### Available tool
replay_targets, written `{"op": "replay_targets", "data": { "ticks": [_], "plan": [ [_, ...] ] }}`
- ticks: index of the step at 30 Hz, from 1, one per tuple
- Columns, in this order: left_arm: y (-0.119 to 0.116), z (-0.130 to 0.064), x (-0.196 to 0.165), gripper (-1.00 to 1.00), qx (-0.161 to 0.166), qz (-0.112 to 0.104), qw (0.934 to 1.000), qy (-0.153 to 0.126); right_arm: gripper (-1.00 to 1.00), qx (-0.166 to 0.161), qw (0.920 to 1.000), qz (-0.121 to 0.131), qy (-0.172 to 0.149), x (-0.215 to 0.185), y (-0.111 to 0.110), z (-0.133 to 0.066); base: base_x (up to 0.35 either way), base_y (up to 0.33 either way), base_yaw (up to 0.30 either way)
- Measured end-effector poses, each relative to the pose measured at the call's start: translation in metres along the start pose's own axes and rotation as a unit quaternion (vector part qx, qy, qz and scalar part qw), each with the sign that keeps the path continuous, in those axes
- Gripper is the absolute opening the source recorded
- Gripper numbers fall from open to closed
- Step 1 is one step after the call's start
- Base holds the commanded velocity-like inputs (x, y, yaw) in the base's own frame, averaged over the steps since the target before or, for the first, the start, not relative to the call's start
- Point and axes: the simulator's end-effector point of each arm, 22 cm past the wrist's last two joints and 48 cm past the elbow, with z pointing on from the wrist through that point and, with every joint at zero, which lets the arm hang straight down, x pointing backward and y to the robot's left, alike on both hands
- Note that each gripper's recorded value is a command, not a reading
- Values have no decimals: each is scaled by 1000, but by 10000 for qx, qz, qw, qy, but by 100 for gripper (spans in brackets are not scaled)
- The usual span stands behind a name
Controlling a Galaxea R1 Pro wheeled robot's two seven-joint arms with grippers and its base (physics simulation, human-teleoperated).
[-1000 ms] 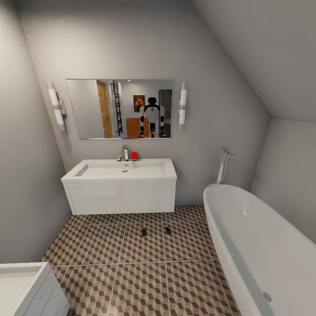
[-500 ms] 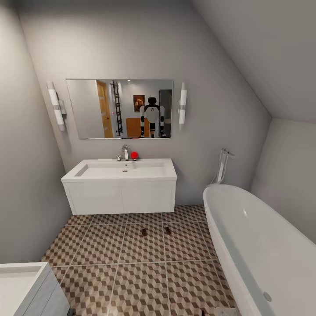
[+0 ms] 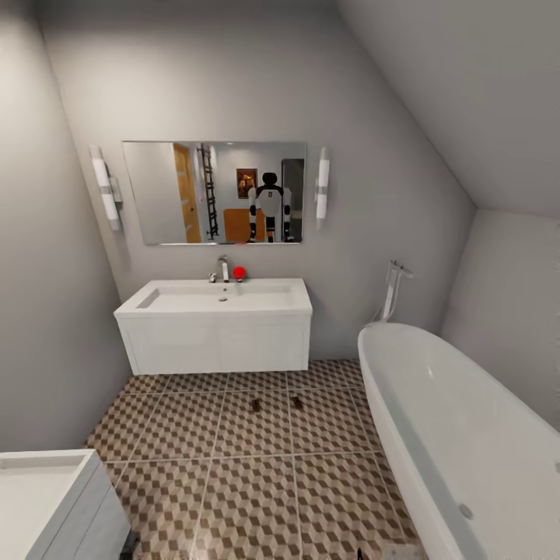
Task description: Take the four mousetraps from the cabinet in the bathroom and place them on the bathroom floor. Make sure all four end up on the same floor surface, and ensure that at least two of them are either under or directly next to the same bathroom sink.
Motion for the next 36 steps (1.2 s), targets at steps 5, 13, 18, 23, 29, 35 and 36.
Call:
{"op": "replay_targets", "data": {
  "ticks": [5, 13, 18, 23, 29, 35, 36],
  "plan": [
    [0, 0, 0, 100, 0, 0, 10000, -1, 100, -1, 10000, 0, 1, 0, 0, 0, -329, 0, 0],
    [0, 0, 0, 100, 1, 0, 10000, 1, 100, -2, 10000, 1, 0, 0, 0, 0, -335, 0, 0],
    [0, 0, 0, 100, 0, 0, 10000, 1, 100, -7, 10000, -1, 2, 0, 1, 0, -336, 0, 0],
    [0, 0, 0, 100, 0, 0, 10000, 0, 100, -11, 10000, -6, 0, 0, 1, 0, -300, 0, 0],
    [-1, 0, 0, 100, 4, -3, 10000, -4, 100, -18, 10000, -4, -4, 0, 2, -1, -78, 0, 0],
    [-1, 0, 0, 100, 7, -5, 10000, -4, 100, -20, 10000, -5, -4, 0, 2, -1, -13, 0, 0],
    [-1, 0, 0, 100, 8, -5, 10000, -5, 100, -19, 10000, -5, -5, 0, 2, -1, -5, 0, 0]
  ]
}}
